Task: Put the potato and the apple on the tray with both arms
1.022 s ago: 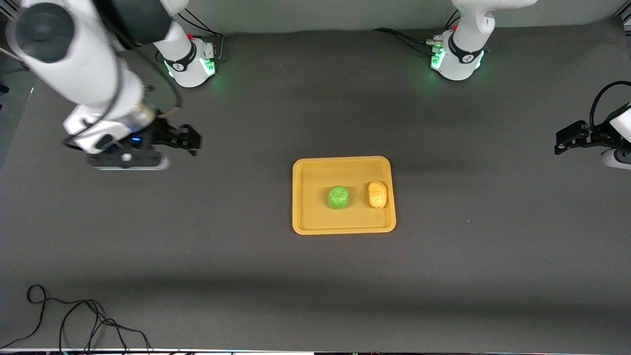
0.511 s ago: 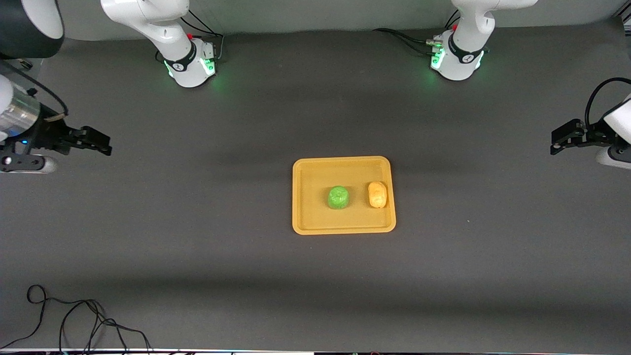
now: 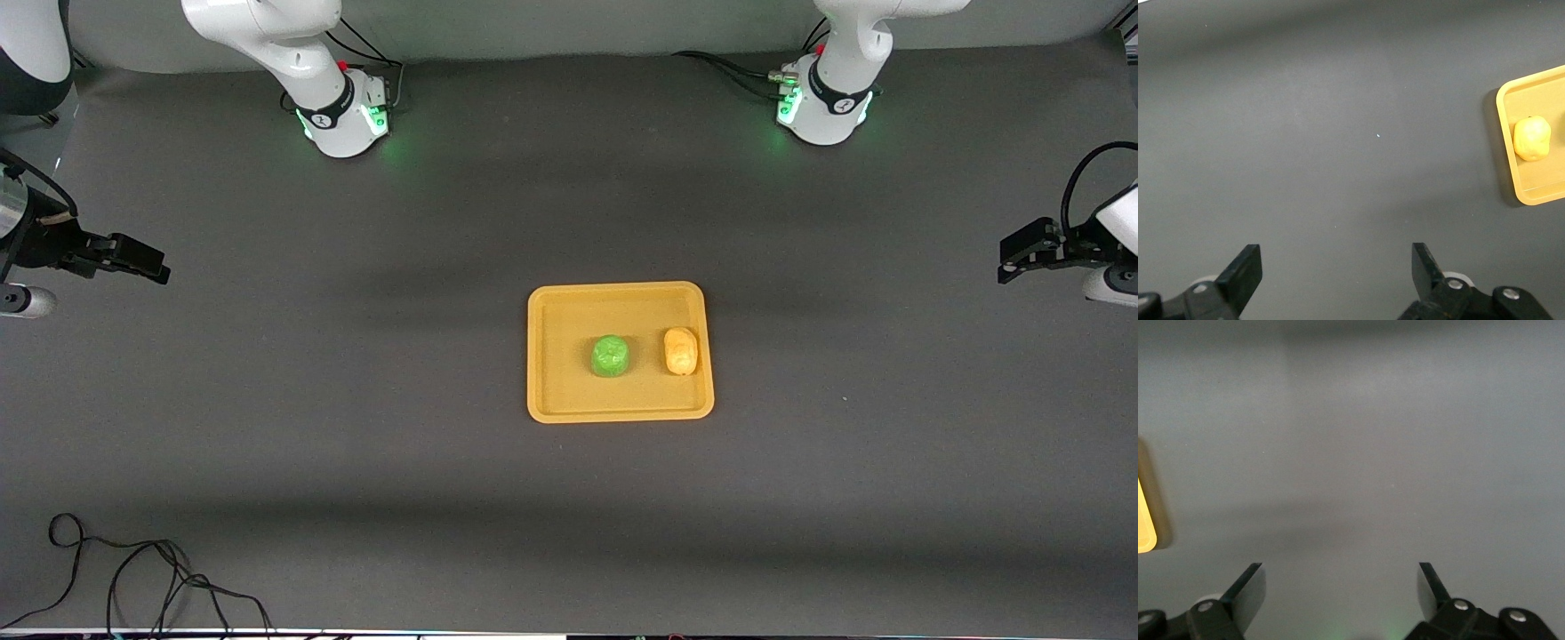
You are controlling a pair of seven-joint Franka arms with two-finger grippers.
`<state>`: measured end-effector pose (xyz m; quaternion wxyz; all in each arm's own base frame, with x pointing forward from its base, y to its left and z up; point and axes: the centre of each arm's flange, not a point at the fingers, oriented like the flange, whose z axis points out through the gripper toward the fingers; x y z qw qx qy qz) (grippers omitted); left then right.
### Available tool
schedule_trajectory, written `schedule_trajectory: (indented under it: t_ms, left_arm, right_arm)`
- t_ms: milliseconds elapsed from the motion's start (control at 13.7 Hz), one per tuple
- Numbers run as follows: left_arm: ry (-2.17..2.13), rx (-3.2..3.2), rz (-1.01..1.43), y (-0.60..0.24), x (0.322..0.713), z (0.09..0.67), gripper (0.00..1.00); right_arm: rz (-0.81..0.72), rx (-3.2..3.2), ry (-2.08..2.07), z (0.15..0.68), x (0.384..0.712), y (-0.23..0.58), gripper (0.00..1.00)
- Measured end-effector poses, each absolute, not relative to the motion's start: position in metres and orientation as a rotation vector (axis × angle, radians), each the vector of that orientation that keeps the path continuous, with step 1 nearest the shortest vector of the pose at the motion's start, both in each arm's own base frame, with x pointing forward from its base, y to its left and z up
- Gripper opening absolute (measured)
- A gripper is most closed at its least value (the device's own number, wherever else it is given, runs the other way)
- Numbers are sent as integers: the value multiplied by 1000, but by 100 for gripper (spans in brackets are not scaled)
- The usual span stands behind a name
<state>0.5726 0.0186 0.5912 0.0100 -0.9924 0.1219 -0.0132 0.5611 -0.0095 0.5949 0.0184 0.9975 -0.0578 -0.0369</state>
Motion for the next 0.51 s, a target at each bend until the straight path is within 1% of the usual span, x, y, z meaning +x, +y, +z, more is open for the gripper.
schedule_trajectory:
  t_ms: [511]
  left_arm:
    - [391,-3100,-35,14,572,594,100]
  right_arm:
    - [-120,3166,-184,596,561,-2,100]
